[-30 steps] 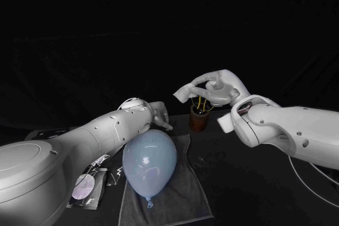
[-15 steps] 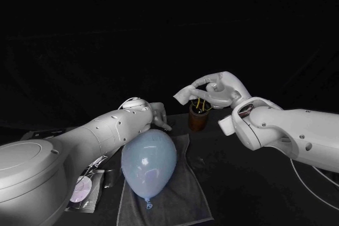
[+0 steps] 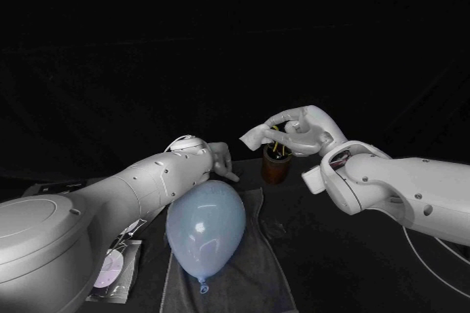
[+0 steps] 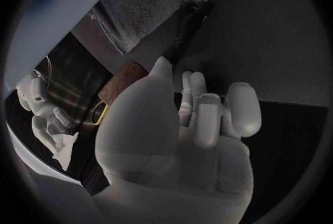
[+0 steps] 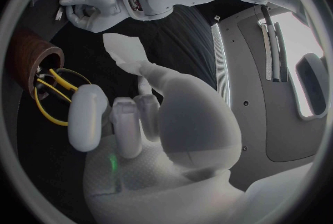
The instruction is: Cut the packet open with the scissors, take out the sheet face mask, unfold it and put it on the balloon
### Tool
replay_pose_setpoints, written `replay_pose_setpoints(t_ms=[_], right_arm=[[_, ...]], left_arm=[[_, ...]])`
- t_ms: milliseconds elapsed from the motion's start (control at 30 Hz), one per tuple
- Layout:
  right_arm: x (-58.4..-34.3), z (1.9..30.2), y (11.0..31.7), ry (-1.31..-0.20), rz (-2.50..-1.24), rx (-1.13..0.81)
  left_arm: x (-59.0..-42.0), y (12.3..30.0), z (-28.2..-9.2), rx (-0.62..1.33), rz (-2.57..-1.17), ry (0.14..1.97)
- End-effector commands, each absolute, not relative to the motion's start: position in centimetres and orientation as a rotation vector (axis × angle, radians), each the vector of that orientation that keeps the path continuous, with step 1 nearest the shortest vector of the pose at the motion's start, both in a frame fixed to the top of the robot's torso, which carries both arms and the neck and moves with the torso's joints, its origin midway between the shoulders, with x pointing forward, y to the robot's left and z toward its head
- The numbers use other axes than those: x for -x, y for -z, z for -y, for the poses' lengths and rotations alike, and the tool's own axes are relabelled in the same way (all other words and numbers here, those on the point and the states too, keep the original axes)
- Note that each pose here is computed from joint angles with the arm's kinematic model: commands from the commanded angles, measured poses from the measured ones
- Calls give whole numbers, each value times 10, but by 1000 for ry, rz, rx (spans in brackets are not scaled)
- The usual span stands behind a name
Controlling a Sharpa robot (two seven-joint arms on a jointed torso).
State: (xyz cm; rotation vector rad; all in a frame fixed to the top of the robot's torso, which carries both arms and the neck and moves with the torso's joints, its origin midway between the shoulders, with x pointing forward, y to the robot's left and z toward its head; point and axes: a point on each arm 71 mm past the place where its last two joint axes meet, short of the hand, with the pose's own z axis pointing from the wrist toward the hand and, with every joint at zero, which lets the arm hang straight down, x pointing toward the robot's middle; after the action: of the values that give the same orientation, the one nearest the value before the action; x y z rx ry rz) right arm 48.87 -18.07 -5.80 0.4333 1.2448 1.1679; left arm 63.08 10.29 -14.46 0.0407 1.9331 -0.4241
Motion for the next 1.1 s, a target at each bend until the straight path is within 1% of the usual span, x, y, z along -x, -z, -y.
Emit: replay_pose_setpoints(t_ms=[33, 333, 633, 900, 1100], right_arm=[[-488, 179, 56, -1168, -1234, -416], [-487, 180, 54, -1167, -1225, -416], [-488, 181, 54, -1166, -1223, -416], [-489, 183, 54, -1160, -1221, -418], [-490, 186, 54, -1152, -1220, -423]], left_arm=[[-625, 164, -102, -71, -2030, 371], [-625, 166, -101, -85, -2046, 371], [-624, 166, -98, -92, -2036, 414], [-624, 163, -99, -30, -1997, 493], [-625, 157, -105, 56, -1973, 570]])
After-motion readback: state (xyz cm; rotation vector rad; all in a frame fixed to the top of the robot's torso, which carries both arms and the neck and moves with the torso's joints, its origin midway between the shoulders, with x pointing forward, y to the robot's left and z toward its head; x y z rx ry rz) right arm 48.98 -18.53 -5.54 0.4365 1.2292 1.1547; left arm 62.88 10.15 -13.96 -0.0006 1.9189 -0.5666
